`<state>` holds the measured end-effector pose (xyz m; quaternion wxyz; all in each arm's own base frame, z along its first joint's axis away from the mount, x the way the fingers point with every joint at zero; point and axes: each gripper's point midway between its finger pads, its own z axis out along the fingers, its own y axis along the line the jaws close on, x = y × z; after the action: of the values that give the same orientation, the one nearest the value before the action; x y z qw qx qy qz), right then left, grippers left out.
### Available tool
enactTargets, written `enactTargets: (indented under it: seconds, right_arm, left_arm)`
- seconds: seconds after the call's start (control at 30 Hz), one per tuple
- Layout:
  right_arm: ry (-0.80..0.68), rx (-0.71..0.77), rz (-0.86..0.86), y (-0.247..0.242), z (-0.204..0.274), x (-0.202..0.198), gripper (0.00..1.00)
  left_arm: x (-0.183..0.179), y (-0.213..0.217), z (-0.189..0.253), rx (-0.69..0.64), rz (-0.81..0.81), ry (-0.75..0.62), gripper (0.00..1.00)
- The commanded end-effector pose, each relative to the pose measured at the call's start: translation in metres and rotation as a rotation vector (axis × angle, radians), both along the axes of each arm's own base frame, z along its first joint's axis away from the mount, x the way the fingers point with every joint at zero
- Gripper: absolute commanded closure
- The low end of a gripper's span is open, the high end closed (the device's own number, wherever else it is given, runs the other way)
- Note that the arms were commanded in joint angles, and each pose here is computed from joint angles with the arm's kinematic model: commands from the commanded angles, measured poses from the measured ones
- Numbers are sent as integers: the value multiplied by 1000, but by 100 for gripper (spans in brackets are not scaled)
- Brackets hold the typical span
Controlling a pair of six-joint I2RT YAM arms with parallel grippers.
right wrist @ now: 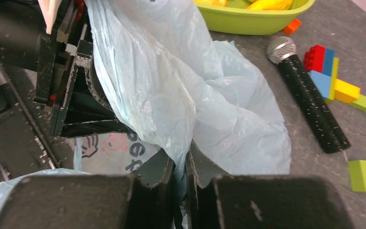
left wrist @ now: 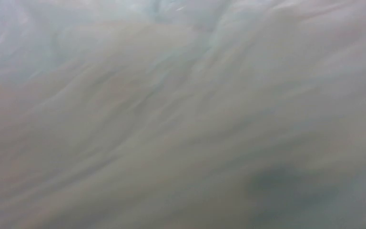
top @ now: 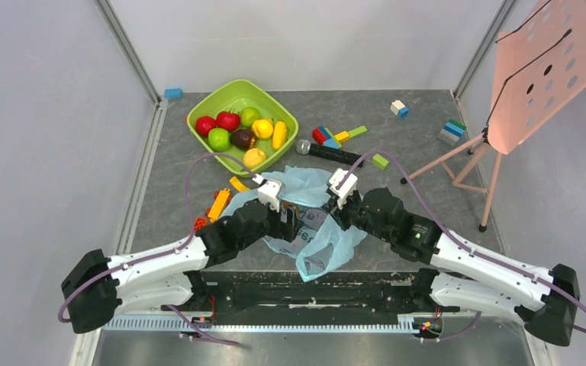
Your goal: Take the fake fruits out of the plastic bag
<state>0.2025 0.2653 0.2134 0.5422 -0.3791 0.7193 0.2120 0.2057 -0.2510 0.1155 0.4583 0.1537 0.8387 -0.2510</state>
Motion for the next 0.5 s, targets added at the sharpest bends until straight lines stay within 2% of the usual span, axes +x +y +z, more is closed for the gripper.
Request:
enactTargets:
  seconds: [0.0, 0.2, 0.47]
  right_arm:
    - [47, 80, 108, 12, 1, -22, 90]
    - [81, 91, 149, 19, -6, -29, 90]
    - [110, 121, 173, 25, -2, -34, 90]
  left_arm:
    - [-6, -28, 36, -55, -143, -149, 11]
    - [-5, -47, 43, -72, -210, -197, 22]
    - [22, -56, 11, 15, -128, -186, 29]
